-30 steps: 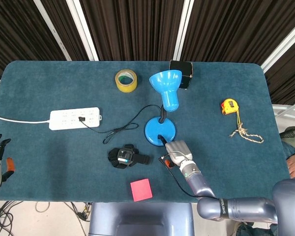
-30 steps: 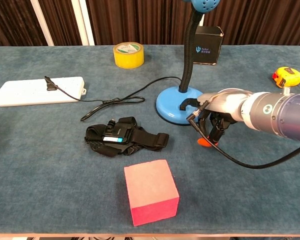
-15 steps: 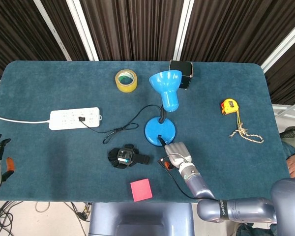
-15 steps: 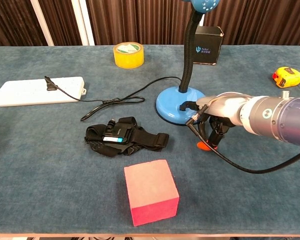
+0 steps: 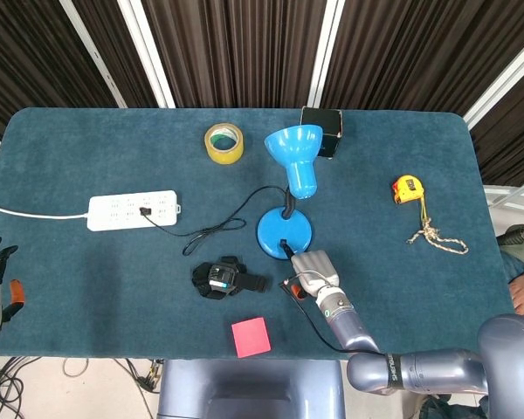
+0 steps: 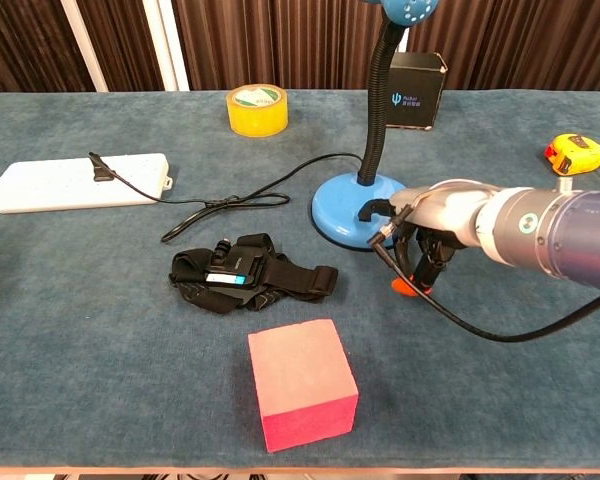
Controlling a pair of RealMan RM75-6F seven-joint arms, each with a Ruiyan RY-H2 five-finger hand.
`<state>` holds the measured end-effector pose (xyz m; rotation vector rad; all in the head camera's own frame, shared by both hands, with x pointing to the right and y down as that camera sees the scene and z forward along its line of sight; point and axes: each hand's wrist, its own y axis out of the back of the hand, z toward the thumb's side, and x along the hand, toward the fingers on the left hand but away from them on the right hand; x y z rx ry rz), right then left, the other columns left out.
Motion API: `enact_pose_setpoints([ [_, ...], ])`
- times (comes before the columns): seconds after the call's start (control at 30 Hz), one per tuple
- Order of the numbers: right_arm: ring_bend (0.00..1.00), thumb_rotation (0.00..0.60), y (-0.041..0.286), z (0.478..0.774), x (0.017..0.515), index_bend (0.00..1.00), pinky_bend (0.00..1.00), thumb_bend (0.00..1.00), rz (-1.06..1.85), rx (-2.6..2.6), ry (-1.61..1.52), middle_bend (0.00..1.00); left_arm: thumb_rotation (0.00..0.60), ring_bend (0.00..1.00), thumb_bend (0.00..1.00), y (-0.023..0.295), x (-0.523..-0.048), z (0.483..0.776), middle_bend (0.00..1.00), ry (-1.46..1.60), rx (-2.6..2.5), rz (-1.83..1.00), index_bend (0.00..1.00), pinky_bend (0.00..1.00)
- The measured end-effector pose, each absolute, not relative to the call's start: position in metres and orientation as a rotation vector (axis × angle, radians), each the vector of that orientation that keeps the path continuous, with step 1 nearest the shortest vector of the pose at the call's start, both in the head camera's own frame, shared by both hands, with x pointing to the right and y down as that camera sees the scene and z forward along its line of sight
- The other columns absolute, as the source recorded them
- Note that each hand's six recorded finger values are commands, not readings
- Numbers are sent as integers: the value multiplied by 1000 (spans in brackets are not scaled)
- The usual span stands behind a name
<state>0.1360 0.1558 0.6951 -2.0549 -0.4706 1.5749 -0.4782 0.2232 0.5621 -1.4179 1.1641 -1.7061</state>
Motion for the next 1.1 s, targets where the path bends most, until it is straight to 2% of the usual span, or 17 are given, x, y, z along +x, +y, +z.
enact_pose_setpoints([
  [0.07,418,600,148,689,136,0,1000,404,1553,-2030,-509,175,600,0,638,223,-479,562,28,1165,-1416,-1707,168,0],
  [0.2,334,600,131,672,146,0,1000,391,1515,-1953,-597,104,600,0,638,223,-479,562,28,1165,-1417,-1708,168,0],
  [0.4,222,600,119,630,180,0,1000,332,1514,-1910,-700,39,600,0,638,223,-477,561,28,1165,-1414,-1699,168,0],
  [0.57,147,600,120,592,237,0,1000,289,1541,-1791,-741,8,600,0,638,222,-478,560,28,1175,-1403,-1699,168,0],
  [0.8,81,600,163,560,314,0,1000,249,1500,-1667,-854,0,600,0,638,220,-477,560,28,1173,-1407,-1686,168,0],
  [0.97,69,600,213,529,389,0,1000,244,1466,-1500,-970,0,600,0,638,222,-473,560,28,1149,-1414,-1682,167,0],
  [1.1,69,600,236,516,412,0,1000,244,1431,-1452,-957,0,600,0,637,224,-469,560,28,1125,-1413,-1674,167,0],
])
